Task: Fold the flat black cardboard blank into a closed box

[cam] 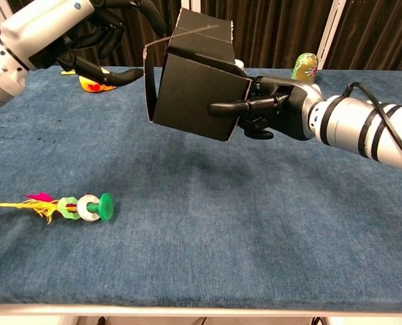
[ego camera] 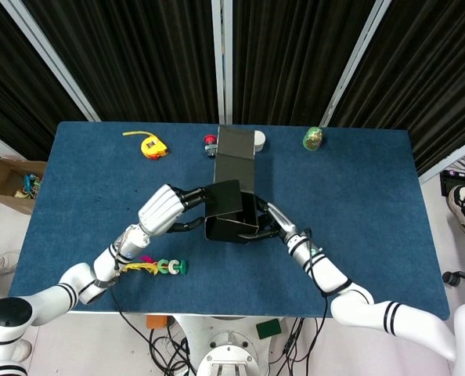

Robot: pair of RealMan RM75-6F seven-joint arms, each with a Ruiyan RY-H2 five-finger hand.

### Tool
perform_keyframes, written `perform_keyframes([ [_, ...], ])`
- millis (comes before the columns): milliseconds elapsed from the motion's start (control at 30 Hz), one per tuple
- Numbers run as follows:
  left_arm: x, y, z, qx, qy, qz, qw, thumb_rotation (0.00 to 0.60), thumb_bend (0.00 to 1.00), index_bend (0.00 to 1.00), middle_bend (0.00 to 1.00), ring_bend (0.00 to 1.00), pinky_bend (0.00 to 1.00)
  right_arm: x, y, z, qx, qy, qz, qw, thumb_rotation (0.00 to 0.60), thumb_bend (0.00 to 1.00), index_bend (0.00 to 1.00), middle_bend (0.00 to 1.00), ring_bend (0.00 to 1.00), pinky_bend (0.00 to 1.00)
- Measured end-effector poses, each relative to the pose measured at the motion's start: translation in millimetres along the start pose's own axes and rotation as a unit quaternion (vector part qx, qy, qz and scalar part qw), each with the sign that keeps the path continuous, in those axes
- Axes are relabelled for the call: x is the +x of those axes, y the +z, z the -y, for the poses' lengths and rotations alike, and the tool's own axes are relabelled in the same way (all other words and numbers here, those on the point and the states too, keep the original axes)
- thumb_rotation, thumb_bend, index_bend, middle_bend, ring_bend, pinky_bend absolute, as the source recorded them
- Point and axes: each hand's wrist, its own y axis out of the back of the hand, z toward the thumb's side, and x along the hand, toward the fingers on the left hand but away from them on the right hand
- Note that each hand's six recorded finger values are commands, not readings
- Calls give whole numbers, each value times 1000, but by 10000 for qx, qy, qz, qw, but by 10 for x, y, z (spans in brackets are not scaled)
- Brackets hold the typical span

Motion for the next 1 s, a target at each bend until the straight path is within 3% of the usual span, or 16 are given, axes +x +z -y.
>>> perform_keyframes([
  [367, 53, 0, 170, 188, -281, 275, 9990, 600, 243, 377, 365, 753, 954, -111, -96, 17, 613, -5, 150, 9980, 600, 372, 437, 446, 842, 1000],
  [1000, -34, -75, 782, 597, -1059, 313, 9921, 600, 246, 397, 376, 753, 954, -272, -448, -40, 1321, -101, 472, 9901, 600, 373, 437, 438, 838, 1000],
])
